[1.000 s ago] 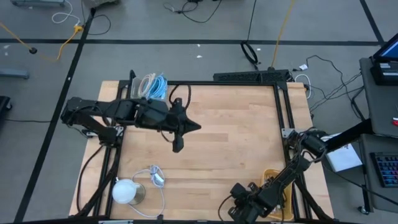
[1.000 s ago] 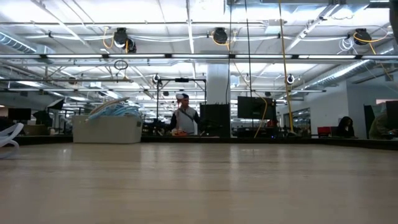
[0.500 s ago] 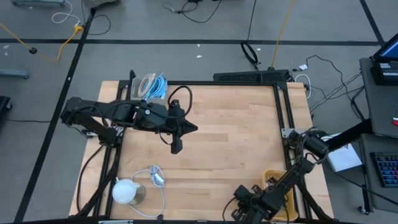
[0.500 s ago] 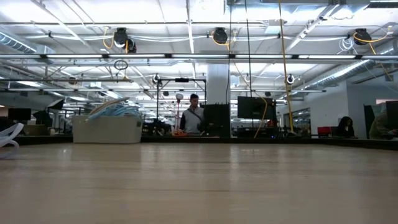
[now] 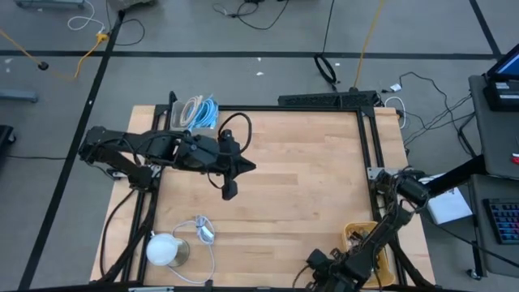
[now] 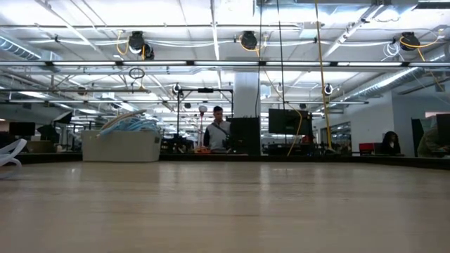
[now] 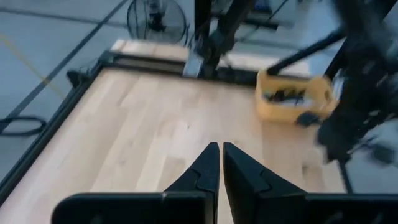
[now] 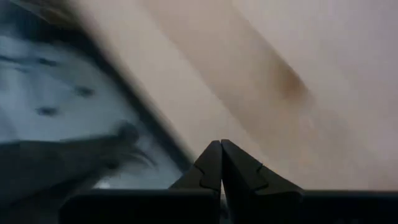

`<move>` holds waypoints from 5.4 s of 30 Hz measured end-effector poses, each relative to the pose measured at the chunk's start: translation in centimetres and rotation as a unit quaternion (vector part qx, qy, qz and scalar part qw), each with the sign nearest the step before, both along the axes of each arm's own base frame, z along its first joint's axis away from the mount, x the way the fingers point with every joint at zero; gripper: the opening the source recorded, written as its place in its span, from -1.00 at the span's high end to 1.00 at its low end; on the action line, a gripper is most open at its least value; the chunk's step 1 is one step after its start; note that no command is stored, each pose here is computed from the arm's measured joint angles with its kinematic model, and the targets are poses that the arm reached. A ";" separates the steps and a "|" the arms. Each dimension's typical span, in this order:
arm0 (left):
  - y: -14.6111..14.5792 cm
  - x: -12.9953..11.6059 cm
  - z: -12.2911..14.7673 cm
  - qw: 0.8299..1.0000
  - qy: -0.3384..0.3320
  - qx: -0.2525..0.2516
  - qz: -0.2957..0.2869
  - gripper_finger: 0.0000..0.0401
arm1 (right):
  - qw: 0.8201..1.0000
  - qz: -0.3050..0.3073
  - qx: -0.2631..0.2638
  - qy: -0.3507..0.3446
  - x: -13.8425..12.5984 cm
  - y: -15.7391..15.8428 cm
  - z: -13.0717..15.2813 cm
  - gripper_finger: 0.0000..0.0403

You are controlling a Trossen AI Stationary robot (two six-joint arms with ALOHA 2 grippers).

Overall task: Pick & Place USB Port
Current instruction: Return to Home Position

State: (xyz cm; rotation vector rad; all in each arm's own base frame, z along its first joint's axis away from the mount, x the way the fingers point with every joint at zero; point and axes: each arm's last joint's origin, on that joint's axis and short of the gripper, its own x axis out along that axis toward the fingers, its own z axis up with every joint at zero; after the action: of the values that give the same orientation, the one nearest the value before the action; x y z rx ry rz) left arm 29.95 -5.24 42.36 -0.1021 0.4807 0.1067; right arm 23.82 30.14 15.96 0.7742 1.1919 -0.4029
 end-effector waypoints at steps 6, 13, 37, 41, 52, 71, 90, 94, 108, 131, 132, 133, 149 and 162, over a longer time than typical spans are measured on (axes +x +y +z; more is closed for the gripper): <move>1.1 -0.6 -1.3 0.997 0.074 0.001 0.021 0.87 | 0.988 0.028 -0.051 -0.140 5.1 -4.2 6.7 1.00; 2.4 -0.9 -3.0 0.986 0.145 -0.081 0.005 0.87 | 0.969 0.040 -0.129 -0.209 7.1 -12.1 13.3 1.00; -5.4 -16.5 -26.4 0.986 0.101 -0.134 -0.008 0.99 | 0.914 0.246 -0.222 -0.233 0.8 -11.0 16.9 1.00; -3.2 -18.7 -30.8 0.980 0.009 -0.196 -0.023 0.99 | 0.917 0.224 -0.219 -0.247 1.0 -10.9 17.1 1.00; -1.8 -19.0 -31.8 0.990 0.055 -0.108 -0.075 0.99 | 0.850 0.262 -0.378 -0.256 2.8 -12.8 17.8 1.00; -0.2 -18.9 -33.6 0.969 0.188 -0.059 -0.149 0.93 | 0.842 0.327 -0.388 -0.182 5.0 -17.7 17.2 1.00; -1.4 -16.6 -29.8 0.974 -0.051 -0.102 -0.193 0.88 | 0.912 0.138 -0.296 -0.249 -8.9 -27.0 6.7 1.00; -1.5 -16.6 -29.7 0.974 -0.055 -0.104 -0.194 0.88 | 0.904 0.138 -0.290 -0.284 -11.0 -27.2 5.6 1.00; -1.5 -16.5 -29.5 0.973 -0.064 -0.107 -0.195 0.88 | 0.835 0.089 -0.317 -0.441 -13.3 -27.7 -0.1 1.00; -1.5 -16.5 -29.5 0.973 -0.064 -0.107 -0.195 0.88 | 0.799 0.219 -0.231 -0.511 -13.1 -26.7 -0.5 1.00; -1.5 -16.5 -29.5 0.973 -0.064 -0.107 -0.195 0.88 | 0.795 0.216 -0.230 -0.518 -13.1 -26.7 -0.4 1.00; -1.5 -16.5 -29.5 0.973 -0.064 -0.107 -0.195 0.88 | 0.793 0.213 -0.229 -0.522 -13.1 -26.6 -0.3 1.00; -1.5 -16.5 -29.5 0.973 -0.064 -0.106 -0.195 0.88 | 0.788 0.209 -0.228 -0.532 -13.1 -26.6 0.0 1.00; -1.5 -16.5 -29.5 0.973 -0.064 -0.107 -0.195 0.88 | 0.788 0.208 -0.228 -0.533 -13.1 -26.6 0.0 1.00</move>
State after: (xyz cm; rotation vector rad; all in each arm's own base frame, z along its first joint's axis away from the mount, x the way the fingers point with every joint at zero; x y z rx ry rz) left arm 13.41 -6.74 12.90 -0.2214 0.3743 -0.3365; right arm 10.74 3.51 15.95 0.1884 0.1316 0.1475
